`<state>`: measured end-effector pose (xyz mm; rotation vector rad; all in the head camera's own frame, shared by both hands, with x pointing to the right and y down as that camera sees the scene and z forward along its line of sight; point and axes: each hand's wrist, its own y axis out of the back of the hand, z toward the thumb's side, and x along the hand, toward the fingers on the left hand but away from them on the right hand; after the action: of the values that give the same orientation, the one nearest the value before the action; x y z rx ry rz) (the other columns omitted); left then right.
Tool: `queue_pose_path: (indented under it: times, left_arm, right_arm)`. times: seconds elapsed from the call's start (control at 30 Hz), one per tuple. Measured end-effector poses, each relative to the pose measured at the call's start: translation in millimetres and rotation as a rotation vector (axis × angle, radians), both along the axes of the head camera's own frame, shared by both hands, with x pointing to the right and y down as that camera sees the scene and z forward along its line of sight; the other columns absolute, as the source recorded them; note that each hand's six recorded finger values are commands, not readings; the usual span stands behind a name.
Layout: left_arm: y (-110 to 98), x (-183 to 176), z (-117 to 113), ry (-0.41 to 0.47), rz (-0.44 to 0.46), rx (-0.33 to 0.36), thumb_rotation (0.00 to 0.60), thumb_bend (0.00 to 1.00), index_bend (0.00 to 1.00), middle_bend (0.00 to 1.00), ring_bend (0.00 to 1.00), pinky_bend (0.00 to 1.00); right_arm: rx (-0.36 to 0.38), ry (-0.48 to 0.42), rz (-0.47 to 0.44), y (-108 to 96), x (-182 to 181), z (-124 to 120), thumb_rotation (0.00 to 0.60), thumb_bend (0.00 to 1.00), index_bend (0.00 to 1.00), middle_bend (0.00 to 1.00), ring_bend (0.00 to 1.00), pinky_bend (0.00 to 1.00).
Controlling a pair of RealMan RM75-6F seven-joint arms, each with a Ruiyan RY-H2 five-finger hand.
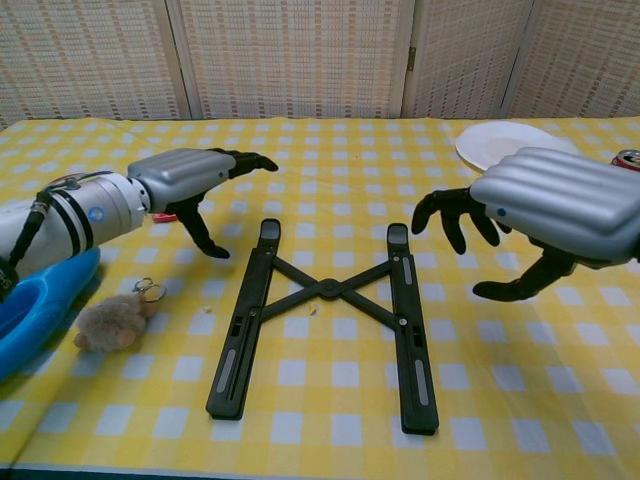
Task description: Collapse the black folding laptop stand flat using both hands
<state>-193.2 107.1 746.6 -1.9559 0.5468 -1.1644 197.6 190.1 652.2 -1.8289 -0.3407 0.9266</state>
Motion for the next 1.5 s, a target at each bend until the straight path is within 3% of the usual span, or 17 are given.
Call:
queue_pose_path:
  times: [0.37,0.97,1.5]
  left_arm:
    - [11,5,9,0.009,0.001,-0.019,0.600,0.12,0.02,0.07,0.04,0.00]
    - [21,7,16,0.071,-0.071,-0.103,0.600,0.12,0.02,0.07,0.04,0.00]
    - [24,6,16,0.095,-0.096,-0.127,0.600,0.12,0.03,0.07,0.04,0.00]
  right_arm:
    - [-0.025,0.042,-0.036,14,-9,35,0.600,0.27,0.32,0.57,0.62,0.57]
    - [-0.027,0.082,-0.080,25,-12,52,0.600,0.27,0.34,0.60,0.65,0.60]
    - [0.069,0.090,-0.135,30,-26,67,0.600,0.27,0.37,0.64,0.68,0.62]
